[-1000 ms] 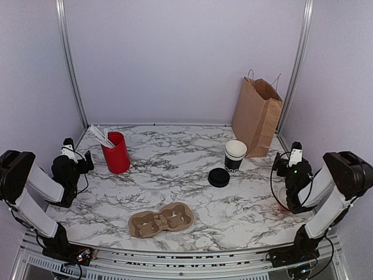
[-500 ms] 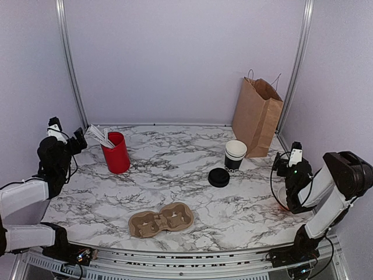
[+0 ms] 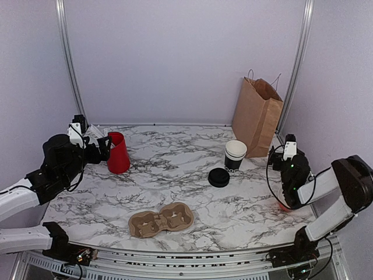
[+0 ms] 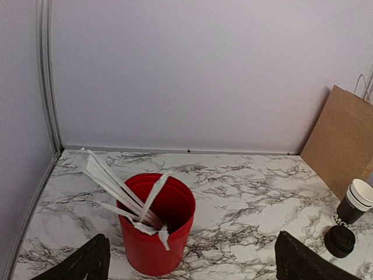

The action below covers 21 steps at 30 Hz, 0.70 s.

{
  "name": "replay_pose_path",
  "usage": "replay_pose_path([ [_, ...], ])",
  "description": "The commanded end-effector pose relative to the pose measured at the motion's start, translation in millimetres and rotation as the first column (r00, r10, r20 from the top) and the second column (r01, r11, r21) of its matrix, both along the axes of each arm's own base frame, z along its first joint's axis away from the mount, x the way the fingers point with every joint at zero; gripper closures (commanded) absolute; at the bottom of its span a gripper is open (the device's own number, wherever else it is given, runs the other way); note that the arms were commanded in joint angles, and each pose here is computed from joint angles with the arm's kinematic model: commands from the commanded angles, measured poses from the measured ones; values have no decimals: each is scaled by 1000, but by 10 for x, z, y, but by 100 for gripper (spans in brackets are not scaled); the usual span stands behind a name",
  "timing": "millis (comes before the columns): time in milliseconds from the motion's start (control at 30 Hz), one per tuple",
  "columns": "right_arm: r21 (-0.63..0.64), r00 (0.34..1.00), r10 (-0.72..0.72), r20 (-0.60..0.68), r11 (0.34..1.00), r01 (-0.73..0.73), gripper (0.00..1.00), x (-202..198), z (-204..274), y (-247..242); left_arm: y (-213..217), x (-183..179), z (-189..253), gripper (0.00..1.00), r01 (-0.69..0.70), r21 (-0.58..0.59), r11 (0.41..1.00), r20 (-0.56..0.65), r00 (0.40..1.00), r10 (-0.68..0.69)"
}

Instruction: Pack the takeout coffee

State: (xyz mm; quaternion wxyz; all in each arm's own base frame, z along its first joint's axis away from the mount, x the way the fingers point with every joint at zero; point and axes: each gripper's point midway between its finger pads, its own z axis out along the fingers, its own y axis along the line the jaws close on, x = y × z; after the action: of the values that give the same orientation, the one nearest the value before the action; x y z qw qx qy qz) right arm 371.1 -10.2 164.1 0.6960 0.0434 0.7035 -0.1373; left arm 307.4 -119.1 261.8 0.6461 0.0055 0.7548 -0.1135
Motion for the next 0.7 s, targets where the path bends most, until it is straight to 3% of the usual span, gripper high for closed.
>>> replay_pose_path([
  [0, -52, 999, 29, 17, 998, -29, 0, 167, 503, 304, -348, -53, 109, 1, 106, 56, 993, -23, 994, -105],
  [167, -6, 998, 56, 23, 998, -56, 0, 230, 1130, 702, -628, 107, 585, 1, 165, 47, 985, 19, 986, -166],
  [433, -60, 958, 156, -241, 983, -175, 0, 374, 1343, 1119, -1281, 301, 927, 1, 392, 53, 919, -54, 920, -389],
  [500, -59, 961, 126, -244, 988, -145, 0, 368, 1377, 1067, -1270, 383, 924, 1, 357, 41, 933, -62, 933, -354],
  [600, -37, 975, 14, -220, 999, -23, 0, 296, 1437, 849, -1026, 525, 866, 1, 186, -9, 982, -69, 980, -186],
  [667, -20, 974, 30, -226, 999, -35, 0, 264, 1448, 854, -1043, 552, 878, 1, 198, 6, 980, -53, 979, -197],
])
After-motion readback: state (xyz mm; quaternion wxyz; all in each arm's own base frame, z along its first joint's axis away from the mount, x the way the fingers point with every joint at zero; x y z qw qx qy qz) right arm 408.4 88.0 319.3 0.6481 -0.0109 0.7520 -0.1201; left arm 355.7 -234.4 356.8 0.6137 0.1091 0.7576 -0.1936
